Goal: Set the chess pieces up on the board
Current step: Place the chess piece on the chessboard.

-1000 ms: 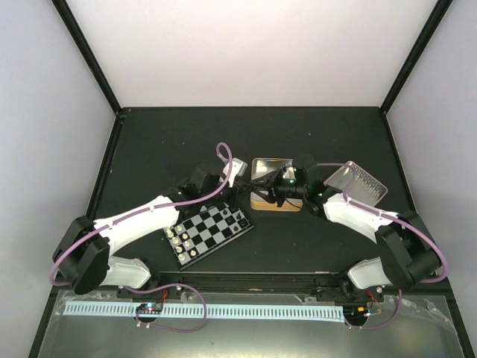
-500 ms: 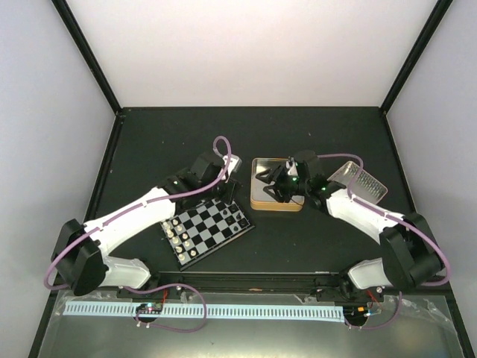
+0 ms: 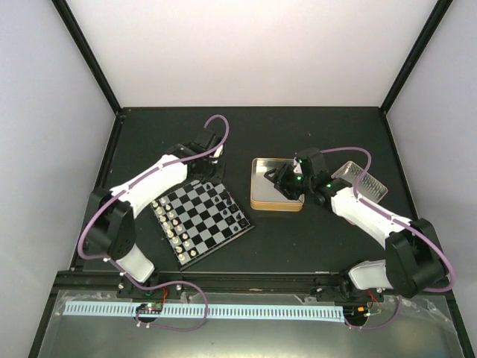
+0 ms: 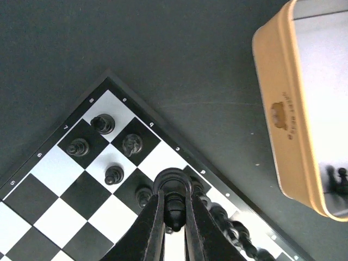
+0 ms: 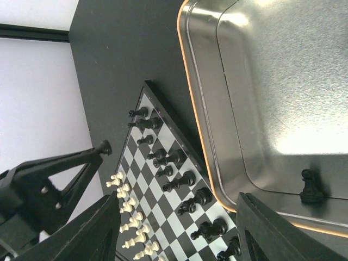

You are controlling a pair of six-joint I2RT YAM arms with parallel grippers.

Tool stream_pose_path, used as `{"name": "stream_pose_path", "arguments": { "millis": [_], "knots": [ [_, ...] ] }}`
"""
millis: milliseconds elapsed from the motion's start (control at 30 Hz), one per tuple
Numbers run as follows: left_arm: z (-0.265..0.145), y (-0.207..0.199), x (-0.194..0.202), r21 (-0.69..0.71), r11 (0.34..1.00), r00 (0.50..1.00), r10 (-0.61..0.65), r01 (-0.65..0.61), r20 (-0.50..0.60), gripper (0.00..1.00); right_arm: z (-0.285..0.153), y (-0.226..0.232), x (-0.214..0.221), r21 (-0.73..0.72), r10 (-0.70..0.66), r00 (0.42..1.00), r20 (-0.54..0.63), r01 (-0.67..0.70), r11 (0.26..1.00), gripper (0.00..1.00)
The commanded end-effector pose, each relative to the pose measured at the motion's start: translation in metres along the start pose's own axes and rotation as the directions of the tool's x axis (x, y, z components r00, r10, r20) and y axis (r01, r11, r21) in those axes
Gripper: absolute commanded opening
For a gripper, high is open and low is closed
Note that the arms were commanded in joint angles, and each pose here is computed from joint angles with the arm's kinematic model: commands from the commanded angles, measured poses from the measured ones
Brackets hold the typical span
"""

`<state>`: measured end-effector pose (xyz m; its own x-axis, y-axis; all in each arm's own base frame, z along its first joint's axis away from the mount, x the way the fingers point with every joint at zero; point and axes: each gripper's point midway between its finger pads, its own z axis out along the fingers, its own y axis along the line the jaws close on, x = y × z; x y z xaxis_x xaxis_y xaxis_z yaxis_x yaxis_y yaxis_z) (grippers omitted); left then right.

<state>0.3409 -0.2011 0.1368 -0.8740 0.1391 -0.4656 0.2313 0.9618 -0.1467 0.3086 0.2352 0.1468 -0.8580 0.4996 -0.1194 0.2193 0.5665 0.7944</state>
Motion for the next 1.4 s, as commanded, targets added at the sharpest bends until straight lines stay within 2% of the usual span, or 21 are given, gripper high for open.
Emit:
{"name": "stream_pose_path", "arguments": {
  "millis": [0,233,533,867,1367],
  "knots": [
    [0.020,0.006,0.006,-0.024,1.000,0.994,-0.010,0.008,-0.105,0.02,-0.001,0.001,-0.005,0.005,-0.040,0.999,0.012,0.040,0.999,0.59],
    [0.044,0.005,0.012,-0.011,1.000,0.985,0.001,-0.003,-0.172,0.02,0.003,0.003,0.003,-0.024,-0.037,0.998,-0.051,0.036,0.999,0.59],
    [0.066,0.008,0.029,-0.013,1.000,0.966,0.012,-0.016,-0.259,0.02,0.003,0.005,0.002,-0.030,-0.038,0.998,-0.049,0.037,0.999,0.59],
    [0.077,0.015,0.034,-0.050,0.998,0.960,0.010,-0.025,-0.280,0.02,0.006,0.000,0.005,-0.020,-0.035,0.997,-0.065,0.034,0.999,0.59],
    [0.083,0.021,0.036,-0.079,0.996,0.958,0.013,-0.037,-0.285,0.10,0.007,-0.002,0.006,-0.019,-0.035,0.997,-0.072,0.033,0.999,0.59]
  ]
}}
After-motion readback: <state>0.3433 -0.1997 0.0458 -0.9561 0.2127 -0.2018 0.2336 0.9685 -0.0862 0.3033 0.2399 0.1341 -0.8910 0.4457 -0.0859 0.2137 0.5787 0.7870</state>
